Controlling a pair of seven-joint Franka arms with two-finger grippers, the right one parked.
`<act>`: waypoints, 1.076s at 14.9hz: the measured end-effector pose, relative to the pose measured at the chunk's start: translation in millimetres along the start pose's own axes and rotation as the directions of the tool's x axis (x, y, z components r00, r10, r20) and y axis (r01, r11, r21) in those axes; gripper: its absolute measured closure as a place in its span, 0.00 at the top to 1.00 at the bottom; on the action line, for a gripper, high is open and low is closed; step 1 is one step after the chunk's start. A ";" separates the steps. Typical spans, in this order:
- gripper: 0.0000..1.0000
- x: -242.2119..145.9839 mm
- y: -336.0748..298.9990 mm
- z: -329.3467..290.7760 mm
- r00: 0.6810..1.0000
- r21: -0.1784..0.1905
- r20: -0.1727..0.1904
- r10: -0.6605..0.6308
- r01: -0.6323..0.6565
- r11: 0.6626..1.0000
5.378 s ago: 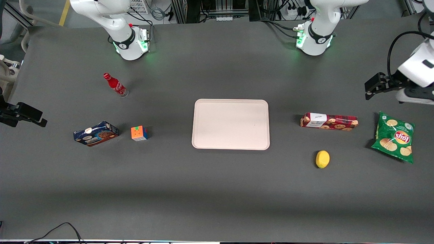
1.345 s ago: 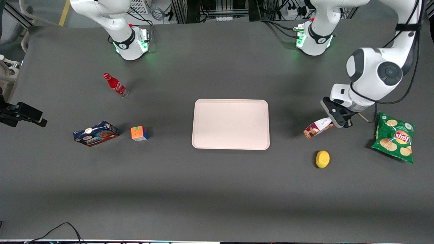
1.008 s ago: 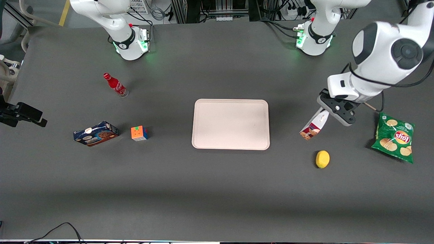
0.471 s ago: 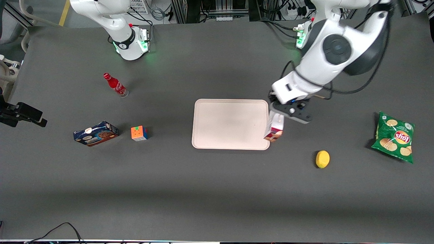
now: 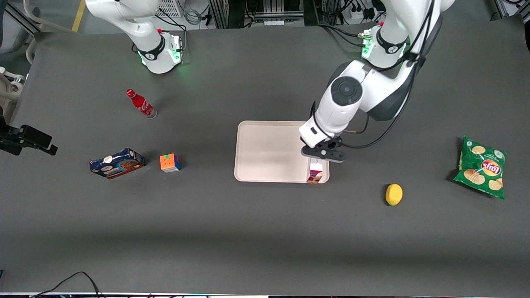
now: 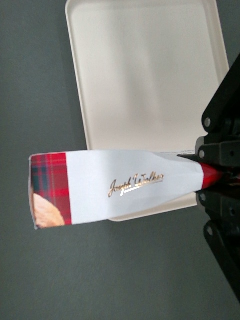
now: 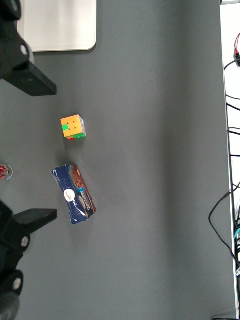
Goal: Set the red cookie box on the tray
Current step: 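Lower the held cookie box onto the tray and open the left gripper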
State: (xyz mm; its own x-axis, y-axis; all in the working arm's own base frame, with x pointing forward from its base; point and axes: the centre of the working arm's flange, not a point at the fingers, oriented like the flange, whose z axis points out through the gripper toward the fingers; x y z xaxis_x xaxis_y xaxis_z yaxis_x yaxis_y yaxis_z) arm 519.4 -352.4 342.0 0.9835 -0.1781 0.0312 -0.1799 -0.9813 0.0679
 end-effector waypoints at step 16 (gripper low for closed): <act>0.14 -39.2 -6.2 103.5 0.999 -0.026 0.020 -0.047 0.048 0.999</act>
State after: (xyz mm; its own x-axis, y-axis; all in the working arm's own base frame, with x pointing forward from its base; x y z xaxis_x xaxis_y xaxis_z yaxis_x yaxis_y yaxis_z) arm 483.8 -346.8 237.1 0.9911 -0.1331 0.0081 -0.1333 -0.9865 0.0950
